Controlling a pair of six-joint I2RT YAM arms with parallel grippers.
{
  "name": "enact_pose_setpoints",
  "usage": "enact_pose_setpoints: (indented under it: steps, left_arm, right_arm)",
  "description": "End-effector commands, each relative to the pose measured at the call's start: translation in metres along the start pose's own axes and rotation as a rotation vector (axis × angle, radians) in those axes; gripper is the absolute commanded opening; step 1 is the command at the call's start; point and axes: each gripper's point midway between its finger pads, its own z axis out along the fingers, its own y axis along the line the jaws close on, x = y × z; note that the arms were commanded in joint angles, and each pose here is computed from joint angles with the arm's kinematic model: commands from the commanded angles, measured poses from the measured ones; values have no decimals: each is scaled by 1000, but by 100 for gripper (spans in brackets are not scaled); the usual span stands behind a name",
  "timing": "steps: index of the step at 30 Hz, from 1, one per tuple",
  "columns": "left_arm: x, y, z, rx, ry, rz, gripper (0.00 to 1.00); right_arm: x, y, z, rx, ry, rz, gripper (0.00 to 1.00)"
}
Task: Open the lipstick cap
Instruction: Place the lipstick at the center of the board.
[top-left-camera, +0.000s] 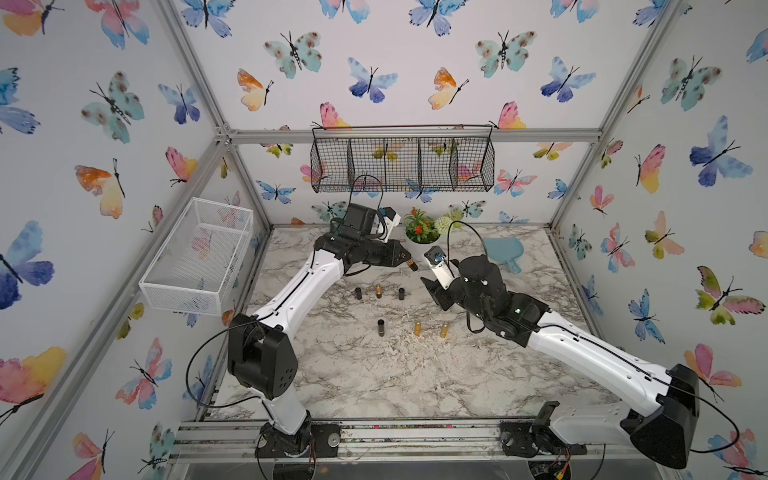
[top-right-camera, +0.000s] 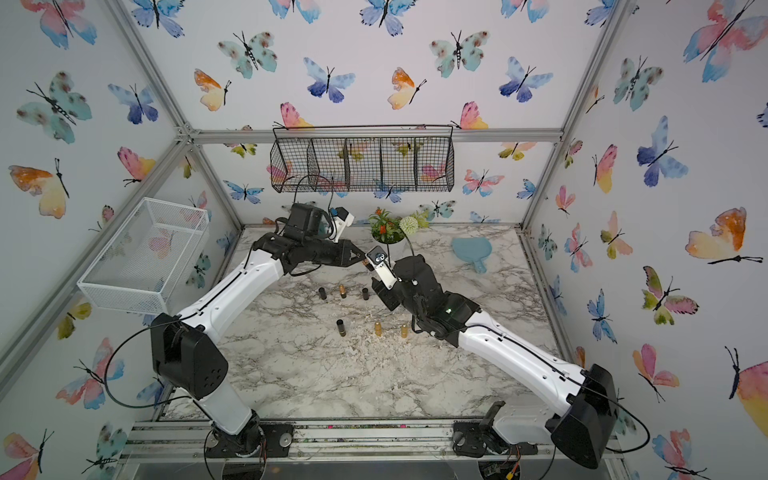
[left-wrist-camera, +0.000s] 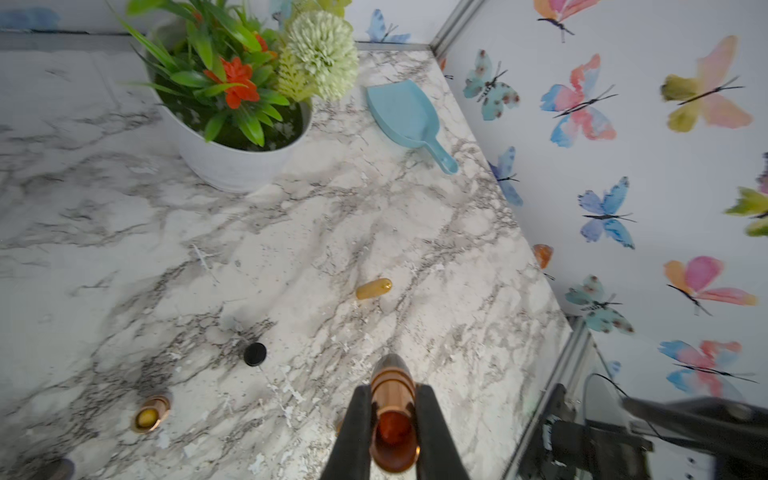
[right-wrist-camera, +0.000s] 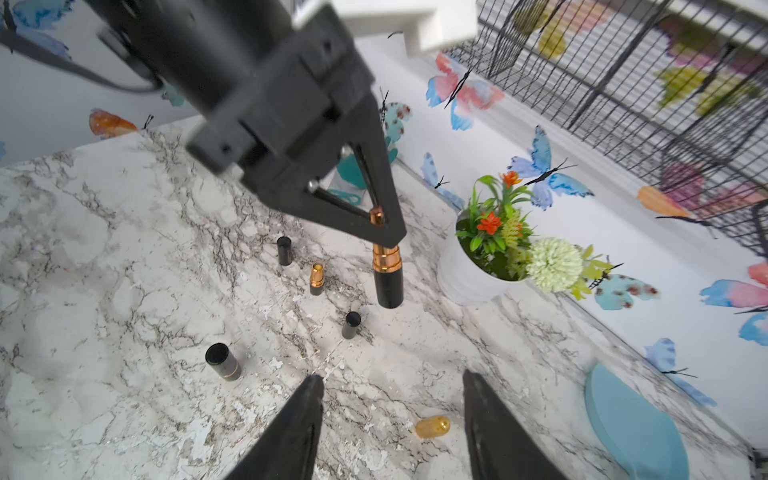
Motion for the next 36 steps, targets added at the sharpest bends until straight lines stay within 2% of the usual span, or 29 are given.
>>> enact_pose_setpoints:
  steps: [1,6,12,23,36]
  left_arm:
    - [4,22,31,-201,7,98,14]
    - [33,29,79,-317,92,172,14]
    - [60,46,108,-340,126,139,12]
    - [93,73,139,-414,172,145,12]
    - [109,81,154,-434,205,167,16]
  right_arm:
    - [-3,-16,-12,67,12,1,56]
    - [7,-30,-22,138,49,-3,56]
    - [12,-31,-30,138,44,15,56]
    - [25,-27,-27,130,72,24,56]
    - [32,-28,-28,142,87,24,57]
